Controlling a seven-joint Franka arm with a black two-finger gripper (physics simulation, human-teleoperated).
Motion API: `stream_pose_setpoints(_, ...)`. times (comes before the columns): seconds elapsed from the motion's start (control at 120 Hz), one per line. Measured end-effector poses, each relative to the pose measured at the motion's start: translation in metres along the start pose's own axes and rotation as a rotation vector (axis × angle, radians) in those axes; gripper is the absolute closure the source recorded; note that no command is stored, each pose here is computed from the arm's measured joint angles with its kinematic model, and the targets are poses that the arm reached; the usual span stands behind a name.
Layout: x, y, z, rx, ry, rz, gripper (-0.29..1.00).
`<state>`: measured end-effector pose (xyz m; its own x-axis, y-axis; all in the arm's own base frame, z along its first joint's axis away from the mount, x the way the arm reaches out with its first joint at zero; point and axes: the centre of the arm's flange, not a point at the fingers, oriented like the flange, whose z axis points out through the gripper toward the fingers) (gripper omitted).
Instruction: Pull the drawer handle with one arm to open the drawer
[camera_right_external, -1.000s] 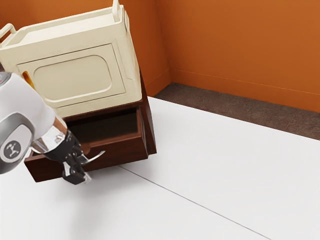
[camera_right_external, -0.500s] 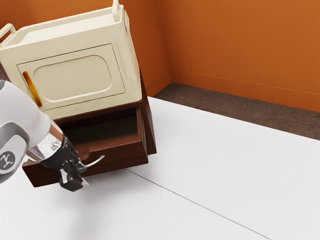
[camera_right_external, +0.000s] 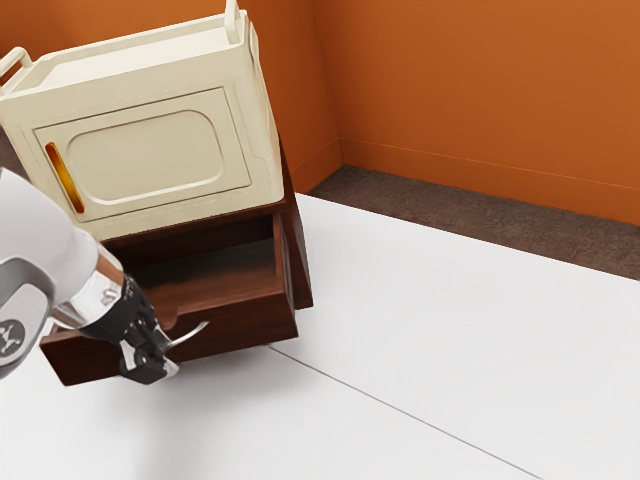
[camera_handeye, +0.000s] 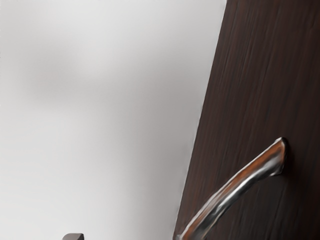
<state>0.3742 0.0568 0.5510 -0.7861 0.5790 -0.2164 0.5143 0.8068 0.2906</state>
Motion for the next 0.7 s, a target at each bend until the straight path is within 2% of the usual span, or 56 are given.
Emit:
stream_pose_setpoints(0.267, 0.001, -0.003, 0.002, 0.03, -0.008, -0.015, 0.34)
stream_pose_setpoints(0.7, -0.003, -0.016, -0.003, 0.015, -0.006, 0.001, 0.34)
